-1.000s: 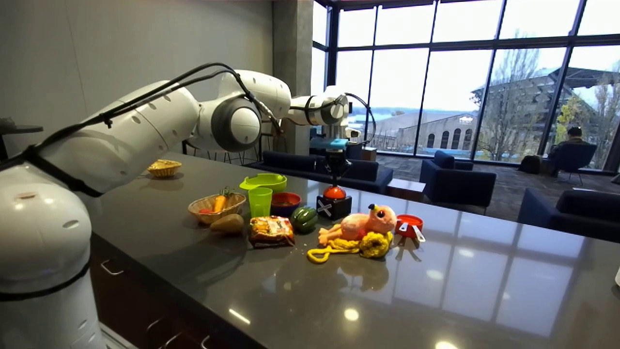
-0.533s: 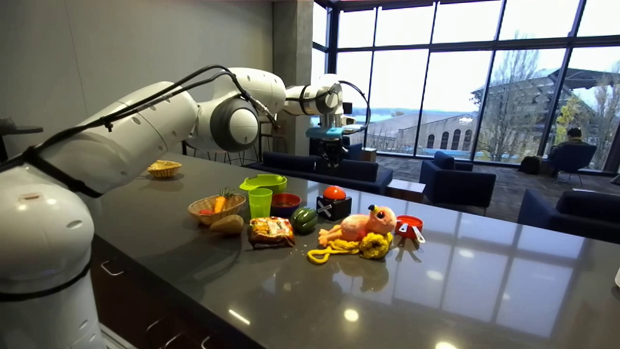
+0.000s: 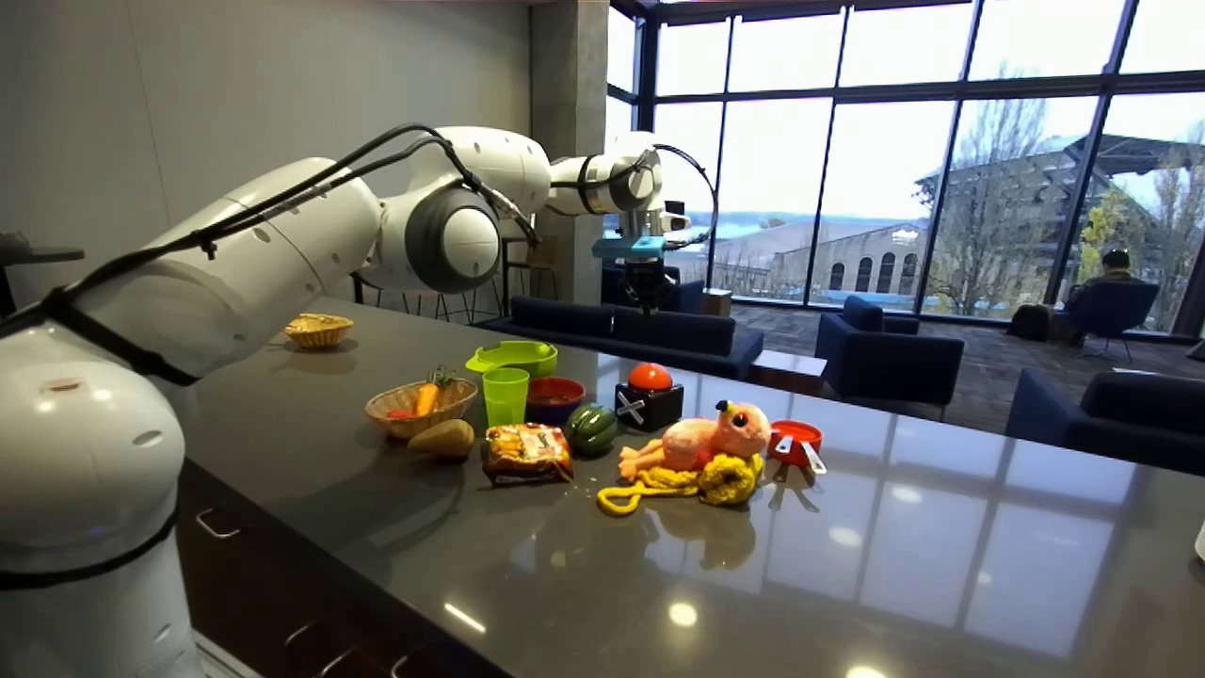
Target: Press on the big orange button
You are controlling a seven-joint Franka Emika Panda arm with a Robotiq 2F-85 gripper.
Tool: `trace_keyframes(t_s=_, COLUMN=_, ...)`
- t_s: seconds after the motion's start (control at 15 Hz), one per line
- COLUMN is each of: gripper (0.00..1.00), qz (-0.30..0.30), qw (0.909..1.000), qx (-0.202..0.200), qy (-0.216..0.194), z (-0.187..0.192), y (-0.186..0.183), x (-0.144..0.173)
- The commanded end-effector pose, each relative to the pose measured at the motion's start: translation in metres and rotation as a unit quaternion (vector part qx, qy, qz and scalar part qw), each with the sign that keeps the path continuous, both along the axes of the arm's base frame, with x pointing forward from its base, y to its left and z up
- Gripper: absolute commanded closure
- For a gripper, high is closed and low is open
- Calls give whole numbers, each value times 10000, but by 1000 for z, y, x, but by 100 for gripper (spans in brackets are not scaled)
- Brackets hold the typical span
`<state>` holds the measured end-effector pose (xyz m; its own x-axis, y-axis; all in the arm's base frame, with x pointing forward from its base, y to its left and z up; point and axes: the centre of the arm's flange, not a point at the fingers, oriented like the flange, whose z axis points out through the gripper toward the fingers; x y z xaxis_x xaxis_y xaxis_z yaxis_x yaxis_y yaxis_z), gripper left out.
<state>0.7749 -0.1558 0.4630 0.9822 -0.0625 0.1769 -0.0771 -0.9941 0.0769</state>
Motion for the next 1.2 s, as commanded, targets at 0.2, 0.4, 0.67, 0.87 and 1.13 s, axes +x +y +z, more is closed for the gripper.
trace_keyframes(t_s=0.2, gripper=100, qz=-380, qw=9978, qx=95, qy=529, z=-39, y=-29, x=6)
trace_keyframes(t_s=0.4, gripper=100, qz=-482, qw=9945, qx=293, qy=886, z=-70, y=-36, x=5)
trace_keyframes(t_s=0.67, gripper=100, qz=-483, qw=9924, qx=390, qy=1060, z=-75, y=-31, x=6)
trace_keyframes(t_s=0.87, gripper=100, qz=-399, qw=9955, qx=285, qy=813, z=-49, y=-22, x=0)
trace_keyframes(t_s=1.13, gripper=100, qz=-342, qw=9983, qx=245, qy=401, z=-2, y=-9, x=-17)
